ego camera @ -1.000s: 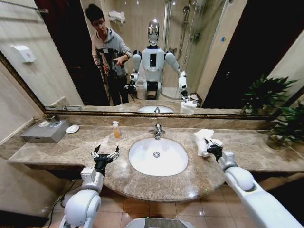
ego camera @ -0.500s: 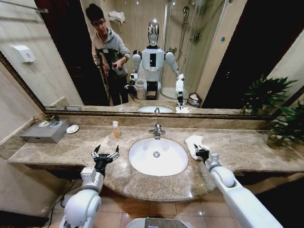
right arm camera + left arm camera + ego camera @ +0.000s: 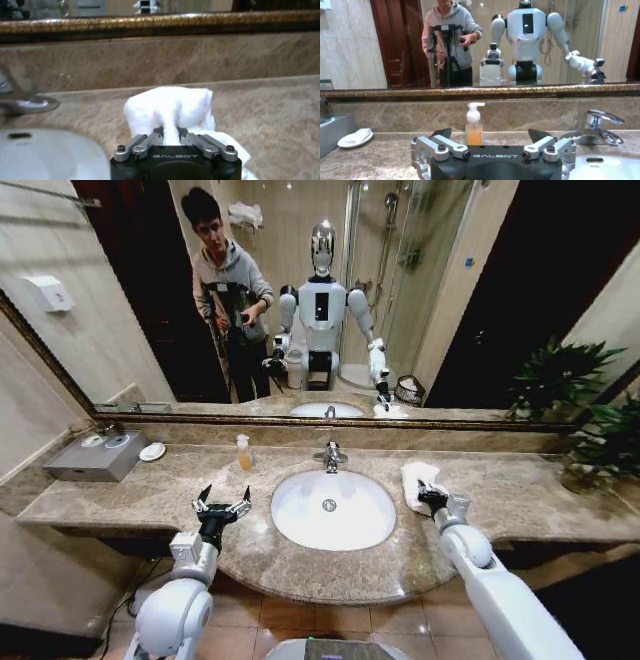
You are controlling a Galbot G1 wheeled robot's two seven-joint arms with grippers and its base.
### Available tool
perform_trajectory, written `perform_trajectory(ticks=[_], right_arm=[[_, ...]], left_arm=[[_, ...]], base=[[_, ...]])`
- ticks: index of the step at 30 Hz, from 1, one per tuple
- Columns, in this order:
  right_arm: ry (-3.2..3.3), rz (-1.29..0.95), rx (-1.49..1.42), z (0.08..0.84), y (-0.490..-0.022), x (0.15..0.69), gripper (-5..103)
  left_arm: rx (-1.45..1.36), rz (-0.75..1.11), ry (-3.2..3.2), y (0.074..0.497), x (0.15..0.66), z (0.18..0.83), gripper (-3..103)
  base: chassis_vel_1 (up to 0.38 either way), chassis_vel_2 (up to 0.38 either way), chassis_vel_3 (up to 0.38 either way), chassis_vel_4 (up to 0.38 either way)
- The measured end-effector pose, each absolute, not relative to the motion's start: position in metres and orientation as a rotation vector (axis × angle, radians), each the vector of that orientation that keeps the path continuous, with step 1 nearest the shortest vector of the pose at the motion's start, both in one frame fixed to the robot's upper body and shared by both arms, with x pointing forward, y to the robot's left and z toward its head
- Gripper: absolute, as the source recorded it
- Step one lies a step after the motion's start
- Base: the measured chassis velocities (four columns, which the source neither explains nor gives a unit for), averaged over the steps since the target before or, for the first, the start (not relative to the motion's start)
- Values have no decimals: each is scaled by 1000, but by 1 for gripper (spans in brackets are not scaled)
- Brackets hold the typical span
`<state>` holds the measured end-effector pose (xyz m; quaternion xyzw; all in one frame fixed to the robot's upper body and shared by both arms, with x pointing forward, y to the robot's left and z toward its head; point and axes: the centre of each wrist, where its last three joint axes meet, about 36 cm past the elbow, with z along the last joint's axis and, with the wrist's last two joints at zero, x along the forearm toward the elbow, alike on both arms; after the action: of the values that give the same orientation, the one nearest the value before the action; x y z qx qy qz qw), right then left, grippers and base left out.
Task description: Pick up the towel from the sink counter and wipe the mirror surface.
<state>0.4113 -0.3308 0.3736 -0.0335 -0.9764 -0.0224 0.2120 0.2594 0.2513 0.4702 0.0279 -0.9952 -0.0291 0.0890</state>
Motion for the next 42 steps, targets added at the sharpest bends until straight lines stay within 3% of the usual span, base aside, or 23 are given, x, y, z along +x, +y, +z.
perform_trajectory(ticks=[5,8,12,14,16,20,24,42], right_arm=[[-2720,-46,-60,367,-331,404,27],[-2752,-34,-63,365,-332,404,43],[-2761,-34,-68,365,-333,403,54],[-2770,-33,-69,368,-334,399,65],[-2774,-33,-69,370,-334,398,65],[-2818,-36,-69,377,-331,391,86],[-2900,-19,-64,386,-332,383,96],[-3244,16,35,459,-343,297,100]], left_arm=[[83,-87,-2961,251,259,470,100],[83,-87,-2961,251,259,470,100],[83,-87,-2961,251,259,470,100],[83,-87,-2961,251,259,470,100],[83,-87,-2961,251,259,470,100],[83,-87,-2961,251,259,470,100],[83,-87,-2961,251,259,470,100],[83,-87,-2961,251,259,470,100]], base=[[0,0,0,0],[0,0,0,0],[0,0,0,0],[0,0,0,0],[0,0,0,0],[0,0,0,0],[0,0,0,0],[0,0,0,0]])
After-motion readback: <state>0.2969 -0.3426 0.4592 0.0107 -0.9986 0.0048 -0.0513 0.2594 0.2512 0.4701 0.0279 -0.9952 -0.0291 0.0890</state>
